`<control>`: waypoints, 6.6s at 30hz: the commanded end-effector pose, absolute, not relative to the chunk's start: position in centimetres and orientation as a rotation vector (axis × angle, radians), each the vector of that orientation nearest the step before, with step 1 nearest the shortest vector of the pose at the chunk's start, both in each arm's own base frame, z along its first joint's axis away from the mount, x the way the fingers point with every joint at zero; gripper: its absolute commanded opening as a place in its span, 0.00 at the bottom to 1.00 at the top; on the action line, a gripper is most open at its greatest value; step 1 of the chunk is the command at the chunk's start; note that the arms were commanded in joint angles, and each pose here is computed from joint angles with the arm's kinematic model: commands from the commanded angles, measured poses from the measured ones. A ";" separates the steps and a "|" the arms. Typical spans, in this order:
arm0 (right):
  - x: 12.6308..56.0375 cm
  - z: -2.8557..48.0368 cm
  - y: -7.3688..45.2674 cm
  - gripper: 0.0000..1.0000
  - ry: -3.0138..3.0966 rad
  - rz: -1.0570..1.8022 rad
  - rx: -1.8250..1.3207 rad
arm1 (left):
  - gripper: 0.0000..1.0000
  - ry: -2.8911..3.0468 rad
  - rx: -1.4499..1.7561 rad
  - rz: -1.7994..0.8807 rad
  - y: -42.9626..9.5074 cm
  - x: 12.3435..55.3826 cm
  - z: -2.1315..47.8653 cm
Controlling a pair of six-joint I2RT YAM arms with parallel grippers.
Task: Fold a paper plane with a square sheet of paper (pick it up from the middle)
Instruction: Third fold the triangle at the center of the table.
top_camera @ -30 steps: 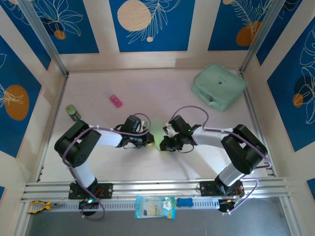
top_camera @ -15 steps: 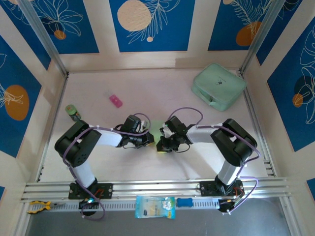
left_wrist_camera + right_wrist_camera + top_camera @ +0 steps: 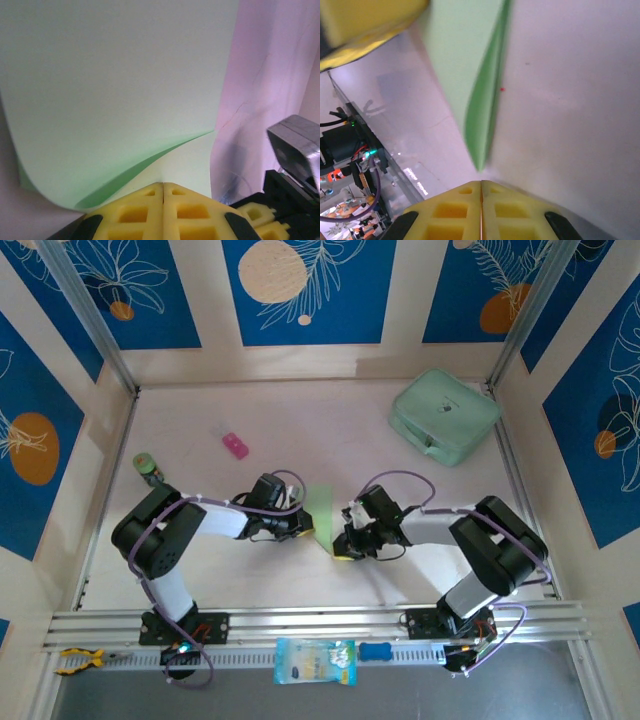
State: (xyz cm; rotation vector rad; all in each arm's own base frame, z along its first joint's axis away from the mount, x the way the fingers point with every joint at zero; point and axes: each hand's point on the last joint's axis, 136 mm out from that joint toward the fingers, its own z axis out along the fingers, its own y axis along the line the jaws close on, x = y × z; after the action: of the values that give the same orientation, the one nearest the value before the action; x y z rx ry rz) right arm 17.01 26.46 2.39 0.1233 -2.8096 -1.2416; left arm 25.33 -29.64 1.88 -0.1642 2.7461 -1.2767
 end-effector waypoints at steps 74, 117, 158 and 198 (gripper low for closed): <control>17.5 -2.7 25.6 0.01 -2.812 -0.928 -0.055 | 0.00 2.791 -0.323 -1.042 -23.3 29.8 0.9; 21.2 4.0 29.6 0.04 -2.823 -1.219 0.145 | 0.00 2.950 -0.075 -1.016 -26.3 26.3 -1.8; 17.8 3.4 26.3 0.10 -2.829 -1.118 0.135 | 0.00 2.947 -0.111 -0.990 -26.0 26.4 -1.8; 20.2 5.2 23.9 0.29 -3.150 -0.985 0.039 | 0.00 2.823 -0.290 -1.114 -27.5 25.2 -0.4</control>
State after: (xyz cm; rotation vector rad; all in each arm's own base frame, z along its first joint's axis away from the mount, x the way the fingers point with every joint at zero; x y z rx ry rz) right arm 19.06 24.59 4.14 0.0677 -3.0440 -1.0485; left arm 27.20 -28.61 1.96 -0.1849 2.7319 -1.2291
